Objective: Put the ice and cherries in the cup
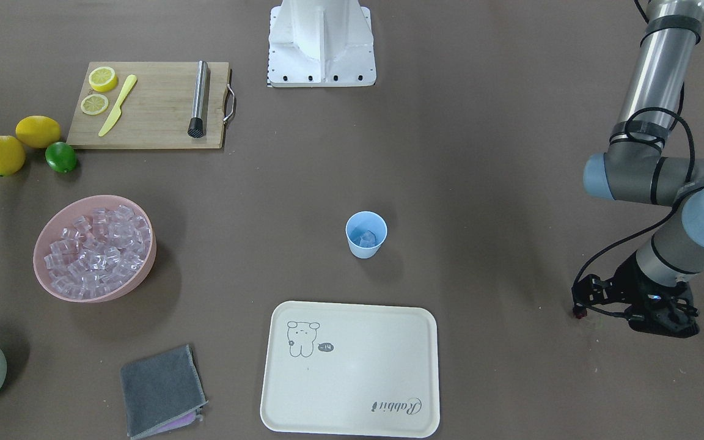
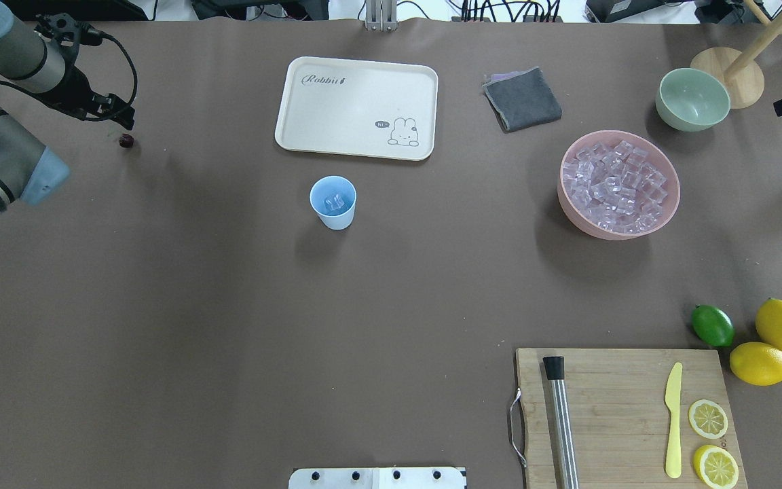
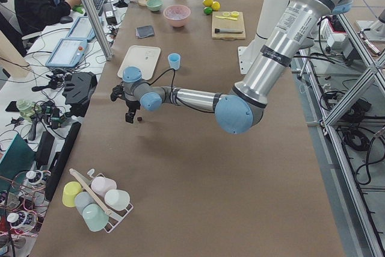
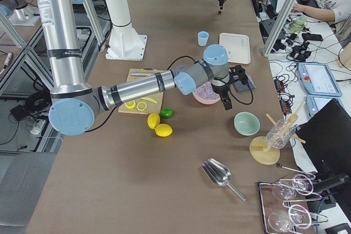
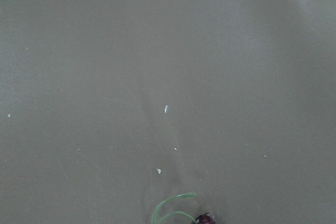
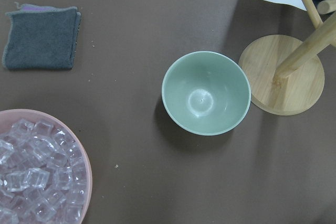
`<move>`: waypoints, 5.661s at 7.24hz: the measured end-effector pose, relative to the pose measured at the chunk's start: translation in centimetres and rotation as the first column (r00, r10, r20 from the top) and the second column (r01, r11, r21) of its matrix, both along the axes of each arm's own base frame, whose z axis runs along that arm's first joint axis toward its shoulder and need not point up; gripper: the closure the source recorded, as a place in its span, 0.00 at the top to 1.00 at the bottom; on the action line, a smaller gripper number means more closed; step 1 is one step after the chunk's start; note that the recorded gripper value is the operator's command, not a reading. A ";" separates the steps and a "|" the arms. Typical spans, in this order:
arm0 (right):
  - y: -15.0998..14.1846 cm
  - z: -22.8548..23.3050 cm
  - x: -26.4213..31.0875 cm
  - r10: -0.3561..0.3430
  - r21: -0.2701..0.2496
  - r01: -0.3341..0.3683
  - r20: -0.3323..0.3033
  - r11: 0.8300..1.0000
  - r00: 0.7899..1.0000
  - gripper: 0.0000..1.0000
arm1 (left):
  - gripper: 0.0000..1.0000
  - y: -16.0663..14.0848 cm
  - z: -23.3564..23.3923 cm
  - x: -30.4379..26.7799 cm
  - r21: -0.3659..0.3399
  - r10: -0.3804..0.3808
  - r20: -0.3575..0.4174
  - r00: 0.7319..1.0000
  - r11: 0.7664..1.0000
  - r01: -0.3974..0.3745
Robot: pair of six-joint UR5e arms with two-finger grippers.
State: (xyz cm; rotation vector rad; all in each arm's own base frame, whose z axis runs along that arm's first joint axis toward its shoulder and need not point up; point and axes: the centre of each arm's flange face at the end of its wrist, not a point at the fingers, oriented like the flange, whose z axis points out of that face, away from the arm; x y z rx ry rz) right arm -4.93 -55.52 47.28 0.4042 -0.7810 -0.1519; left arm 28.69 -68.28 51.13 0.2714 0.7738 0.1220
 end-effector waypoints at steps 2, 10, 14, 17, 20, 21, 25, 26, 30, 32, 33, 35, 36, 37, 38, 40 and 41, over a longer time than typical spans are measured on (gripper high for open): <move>0.0 0.2 0.1 0.009 0.003 -0.009 -0.014 1.000 1.000 1.00 | 0.91 0.4 -0.1 2.3 0.000 0.022 0.008 1.000 1.000 -0.022; 0.6 1.1 1.0 0.023 0.005 -0.023 -0.041 1.000 0.999 1.00 | 0.00 0.0 1.1 3.2 -0.025 0.023 0.028 0.999 0.999 -0.022; 1.0 1.6 2.1 0.038 0.001 -0.038 -0.044 0.999 0.998 1.00 | 0.00 -0.4 0.8 2.6 -0.024 0.013 0.028 1.000 1.000 -0.013; 1.6 2.3 2.8 0.045 -0.012 -0.045 -0.045 0.999 0.998 1.00 | 0.00 -2.0 -6.1 -0.9 0.036 -0.051 -0.055 0.997 0.998 0.053; 2.2 2.3 2.7 0.037 -0.014 -0.038 -0.034 0.999 0.999 1.00 | 0.00 -0.6 -16.2 -0.7 0.130 -0.075 -0.178 0.981 0.987 0.098; 2.0 2.1 2.5 0.038 -0.010 -0.038 -0.038 0.999 0.999 1.00 | 0.00 0.8 -19.4 0.1 0.152 -0.067 -0.222 0.973 0.983 0.102; 2.1 2.6 2.5 0.038 -0.021 -0.039 -0.041 0.999 0.998 1.00 | 0.00 10.0 -29.4 7.9 0.177 0.012 -0.389 0.921 0.982 0.063; 2.2 2.8 2.5 0.035 -0.025 -0.036 -0.039 0.999 0.999 1.00 | 0.00 12.1 -30.4 11.2 0.203 0.031 -0.397 0.917 0.978 0.055; 4.2 3.7 3.2 0.037 -0.043 -0.038 -0.034 0.998 0.999 1.00 | 0.00 16.7 -29.6 18.8 0.256 0.035 -0.386 0.922 0.964 0.071; 4.7 4.1 3.5 0.040 -0.049 -0.042 -0.036 0.998 0.999 1.00 | 0.05 17.8 -27.5 20.0 0.264 0.045 -0.383 0.923 0.962 0.063; 4.7 4.2 3.5 0.041 -0.051 -0.043 -0.038 0.998 0.998 1.00 | 0.39 17.9 -26.8 20.3 0.267 0.049 -0.382 0.923 0.962 0.060; 4.6 4.3 3.6 0.044 -0.051 -0.046 -0.042 0.998 0.998 1.00 | 0.97 17.9 -26.0 20.5 0.282 0.058 -0.391 0.918 0.958 0.060; 4.4 4.1 3.6 0.045 -0.048 -0.047 -0.043 0.998 0.998 1.00 | 0.97 18.0 -26.1 20.4 0.287 0.060 -0.399 0.915 0.956 0.063; 4.3 3.9 3.5 0.046 -0.043 -0.048 -0.043 0.998 0.998 1.00 | 0.97 18.0 -26.3 20.2 0.291 0.058 -0.405 0.912 0.954 0.068; 4.2 3.8 3.5 0.046 -0.041 -0.048 -0.043 0.998 0.998 1.00 | 0.97 17.7 -26.7 19.6 0.296 0.051 -0.414 0.909 0.952 0.081; 4.1 3.8 3.5 0.046 -0.041 -0.048 -0.042 0.998 0.998 1.00 | 0.97 15.8 -26.5 16.7 0.292 0.009 -0.416 0.909 0.948 0.125; 4.2 3.9 3.6 0.048 -0.044 -0.049 -0.041 0.998 0.998 1.00 | 0.97 14.3 -24.7 14.4 0.283 -0.020 -0.393 0.919 0.949 0.142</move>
